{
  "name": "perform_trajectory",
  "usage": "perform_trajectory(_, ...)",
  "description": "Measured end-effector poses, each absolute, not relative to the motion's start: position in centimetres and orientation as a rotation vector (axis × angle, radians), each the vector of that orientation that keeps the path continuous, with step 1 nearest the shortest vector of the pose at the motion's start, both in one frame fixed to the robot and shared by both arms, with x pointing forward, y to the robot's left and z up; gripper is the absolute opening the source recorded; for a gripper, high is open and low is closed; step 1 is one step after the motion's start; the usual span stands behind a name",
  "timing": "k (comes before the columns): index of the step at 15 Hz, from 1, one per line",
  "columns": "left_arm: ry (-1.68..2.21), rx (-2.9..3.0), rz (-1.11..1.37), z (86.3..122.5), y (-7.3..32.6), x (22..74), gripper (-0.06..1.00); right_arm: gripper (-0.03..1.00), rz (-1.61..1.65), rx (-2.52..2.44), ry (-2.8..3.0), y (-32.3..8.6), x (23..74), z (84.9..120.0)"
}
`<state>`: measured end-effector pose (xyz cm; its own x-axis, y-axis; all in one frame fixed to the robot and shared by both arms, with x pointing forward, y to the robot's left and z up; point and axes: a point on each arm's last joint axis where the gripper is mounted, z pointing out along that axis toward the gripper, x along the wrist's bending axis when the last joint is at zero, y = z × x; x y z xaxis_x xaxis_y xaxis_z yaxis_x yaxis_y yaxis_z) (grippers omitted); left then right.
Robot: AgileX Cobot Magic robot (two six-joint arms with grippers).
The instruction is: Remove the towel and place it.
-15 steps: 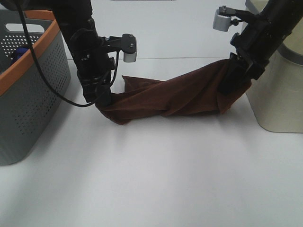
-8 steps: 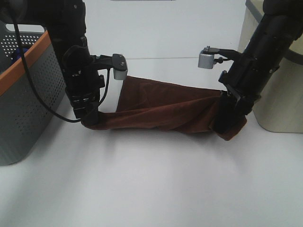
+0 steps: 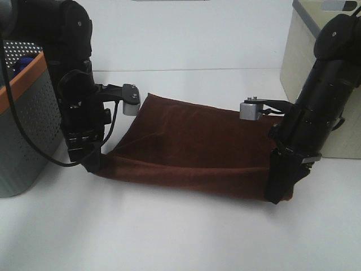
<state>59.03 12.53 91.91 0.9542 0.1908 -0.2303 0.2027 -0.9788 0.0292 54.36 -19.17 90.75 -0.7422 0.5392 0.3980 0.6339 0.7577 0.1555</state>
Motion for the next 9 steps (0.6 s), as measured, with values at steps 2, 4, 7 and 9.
perform_trajectory(2, 0.338, 3.06, -0.367, 91.68, 12.65, 58.83, 0.13, 0.46, -0.399, -1.122, -2.512, -18.93, 54.42, 90.8)
perform_trajectory(4, 0.385, 3.059, -0.368, 91.67, 12.66, 58.83, 0.32, 0.68, -0.368, -1.275, -2.426, -18.93, 54.45, 90.79)
perform_trajectory(7, 0.496, 3.051, -0.371, 91.67, 12.66, 58.83, 0.51, 0.78, -0.349, -1.34, -2.386, -18.95, 54.45, 90.79)
perform_trajectory(9, 0.592, 3.036, -0.354, 91.65, 12.61, 58.95, 0.53, 0.79, -0.339, -1.379, -2.36, -18.95, 54.45, 90.79)
